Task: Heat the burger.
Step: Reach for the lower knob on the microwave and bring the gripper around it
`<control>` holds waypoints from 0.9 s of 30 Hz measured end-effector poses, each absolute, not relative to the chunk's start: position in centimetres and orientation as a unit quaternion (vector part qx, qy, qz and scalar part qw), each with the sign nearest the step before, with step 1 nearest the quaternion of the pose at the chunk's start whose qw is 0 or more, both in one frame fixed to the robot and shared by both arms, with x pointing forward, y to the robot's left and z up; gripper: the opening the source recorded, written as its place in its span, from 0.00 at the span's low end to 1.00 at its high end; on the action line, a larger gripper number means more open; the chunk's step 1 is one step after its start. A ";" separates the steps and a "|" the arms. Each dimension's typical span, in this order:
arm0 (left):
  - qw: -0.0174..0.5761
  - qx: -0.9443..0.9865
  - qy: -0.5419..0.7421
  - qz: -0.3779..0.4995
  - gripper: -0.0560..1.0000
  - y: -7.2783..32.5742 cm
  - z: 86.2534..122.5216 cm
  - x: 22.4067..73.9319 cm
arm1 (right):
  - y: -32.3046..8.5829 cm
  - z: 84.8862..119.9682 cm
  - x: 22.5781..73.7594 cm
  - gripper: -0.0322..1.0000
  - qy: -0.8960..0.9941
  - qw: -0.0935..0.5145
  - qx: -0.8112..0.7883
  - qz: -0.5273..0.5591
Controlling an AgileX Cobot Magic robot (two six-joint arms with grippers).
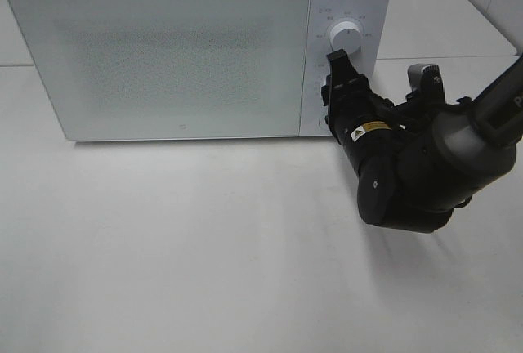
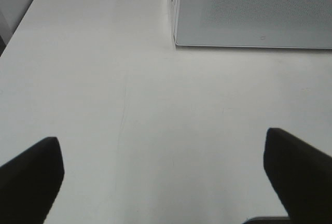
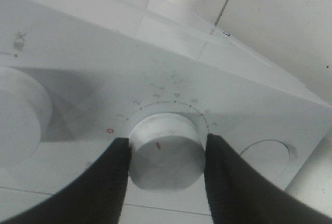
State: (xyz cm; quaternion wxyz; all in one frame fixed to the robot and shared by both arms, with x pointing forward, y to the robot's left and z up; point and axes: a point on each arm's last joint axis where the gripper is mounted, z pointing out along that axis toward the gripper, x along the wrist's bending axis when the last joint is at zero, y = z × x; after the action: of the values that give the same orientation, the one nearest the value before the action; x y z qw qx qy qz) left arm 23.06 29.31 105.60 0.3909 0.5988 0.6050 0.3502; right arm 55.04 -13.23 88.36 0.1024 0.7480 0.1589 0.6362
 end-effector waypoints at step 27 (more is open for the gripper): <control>0.391 0.599 0.605 0.350 0.99 29.3 105.6 23.1 | -13.2 88.3 55.0 0.45 -0.041 -0.070 0.764 0.640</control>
State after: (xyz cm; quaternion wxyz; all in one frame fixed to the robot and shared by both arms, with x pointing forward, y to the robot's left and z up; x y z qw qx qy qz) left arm 23.06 29.31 105.60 0.3909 0.5988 0.6050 0.3502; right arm 54.99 -13.20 88.33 -0.0698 0.7641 -0.0410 0.6400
